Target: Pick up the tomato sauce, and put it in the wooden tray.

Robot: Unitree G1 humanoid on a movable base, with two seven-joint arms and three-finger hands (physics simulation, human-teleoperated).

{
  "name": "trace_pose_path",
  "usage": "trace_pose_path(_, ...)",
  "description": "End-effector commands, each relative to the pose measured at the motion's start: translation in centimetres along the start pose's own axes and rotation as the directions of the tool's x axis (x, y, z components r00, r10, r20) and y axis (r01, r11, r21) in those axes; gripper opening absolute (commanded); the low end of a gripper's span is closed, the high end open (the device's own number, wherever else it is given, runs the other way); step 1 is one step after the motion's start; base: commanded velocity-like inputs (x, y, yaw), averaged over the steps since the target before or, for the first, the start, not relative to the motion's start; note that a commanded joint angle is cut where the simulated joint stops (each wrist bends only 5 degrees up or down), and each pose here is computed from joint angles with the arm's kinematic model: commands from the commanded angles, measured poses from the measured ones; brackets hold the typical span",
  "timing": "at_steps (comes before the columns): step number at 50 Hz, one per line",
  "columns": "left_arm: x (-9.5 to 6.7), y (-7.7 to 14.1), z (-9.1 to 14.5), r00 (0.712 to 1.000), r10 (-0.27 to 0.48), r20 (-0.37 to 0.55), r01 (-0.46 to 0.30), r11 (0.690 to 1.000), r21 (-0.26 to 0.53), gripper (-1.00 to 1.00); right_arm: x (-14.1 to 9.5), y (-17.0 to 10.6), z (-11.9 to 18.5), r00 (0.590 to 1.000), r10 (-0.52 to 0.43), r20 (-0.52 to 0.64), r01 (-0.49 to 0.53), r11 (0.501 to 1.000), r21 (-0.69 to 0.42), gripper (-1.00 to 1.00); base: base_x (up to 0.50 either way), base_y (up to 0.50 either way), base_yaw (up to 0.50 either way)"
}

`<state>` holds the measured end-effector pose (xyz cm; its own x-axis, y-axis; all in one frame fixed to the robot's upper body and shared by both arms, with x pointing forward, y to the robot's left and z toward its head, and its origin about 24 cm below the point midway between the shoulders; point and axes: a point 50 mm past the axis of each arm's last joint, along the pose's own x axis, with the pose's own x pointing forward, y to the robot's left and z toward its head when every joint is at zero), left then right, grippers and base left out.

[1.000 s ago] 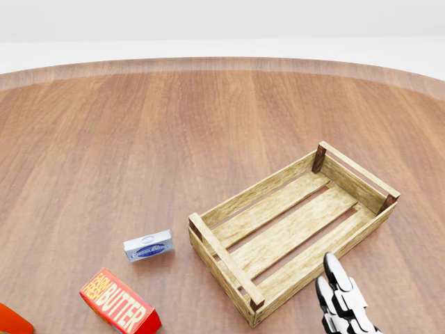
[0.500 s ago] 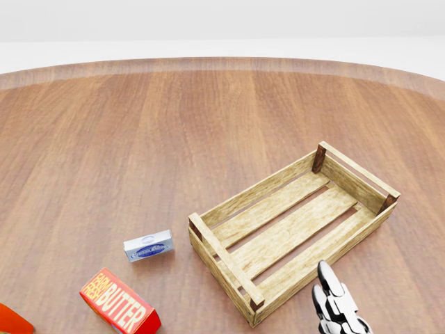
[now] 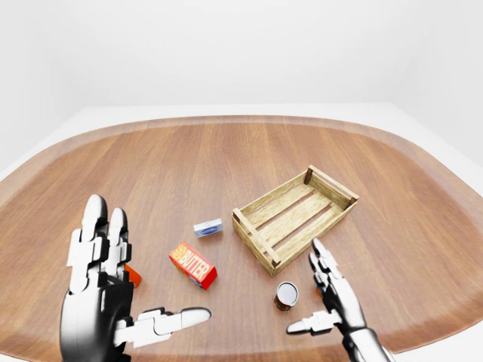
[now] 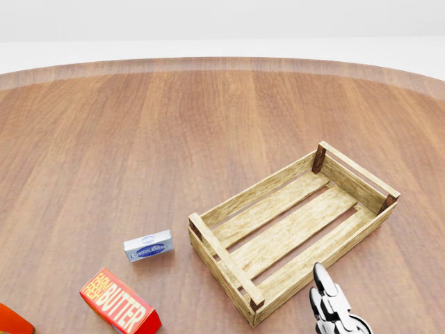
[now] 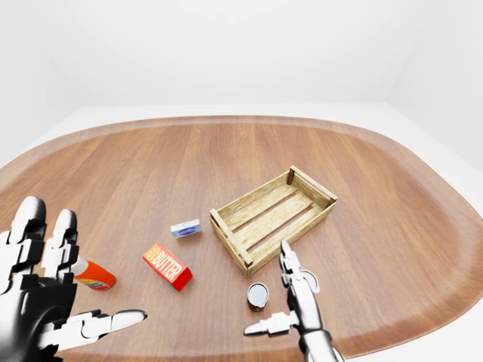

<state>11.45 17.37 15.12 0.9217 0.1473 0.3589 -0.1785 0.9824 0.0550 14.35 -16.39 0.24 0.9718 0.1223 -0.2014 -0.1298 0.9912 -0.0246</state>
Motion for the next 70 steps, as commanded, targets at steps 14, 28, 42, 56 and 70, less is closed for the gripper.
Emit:
trace_pose_path(14,-0.1,0.0,0.1,1.000,0.002,0.003,-0.002,1.000,0.002,1.00,0.9,0.0,-1.1,0.999,-0.013,-0.042,0.012,1.000,-0.020,1.00,0.00,0.00,0.00)
trace_pose_path(28,-0.2,0.0,0.2,1.000,0.002,0.005,-0.002,1.000,0.003,1.00,1.0,0.0,-1.8,0.997,-0.017,-0.073,0.015,0.999,-0.030,1.00,0.00,0.00,0.00)
trace_pose_path(42,-0.2,0.1,0.2,1.000,0.004,0.006,-0.004,1.000,0.003,1.00,1.3,0.1,-2.3,0.995,-0.021,-0.093,0.017,0.999,-0.041,1.00,0.00,0.00,0.00)
trace_pose_path(56,-0.1,0.0,0.2,1.000,0.003,0.006,-0.003,1.000,0.004,1.00,1.7,0.2,-2.8,0.993,-0.025,-0.112,0.019,0.998,-0.053,1.00,0.00,0.00,0.00)
trace_pose_path(70,-0.1,0.0,0.2,1.000,0.003,0.007,-0.004,1.000,0.004,1.00,2.3,0.0,-3.2,0.991,-0.035,-0.127,0.027,0.998,-0.063,1.00,0.00,0.00,0.00)
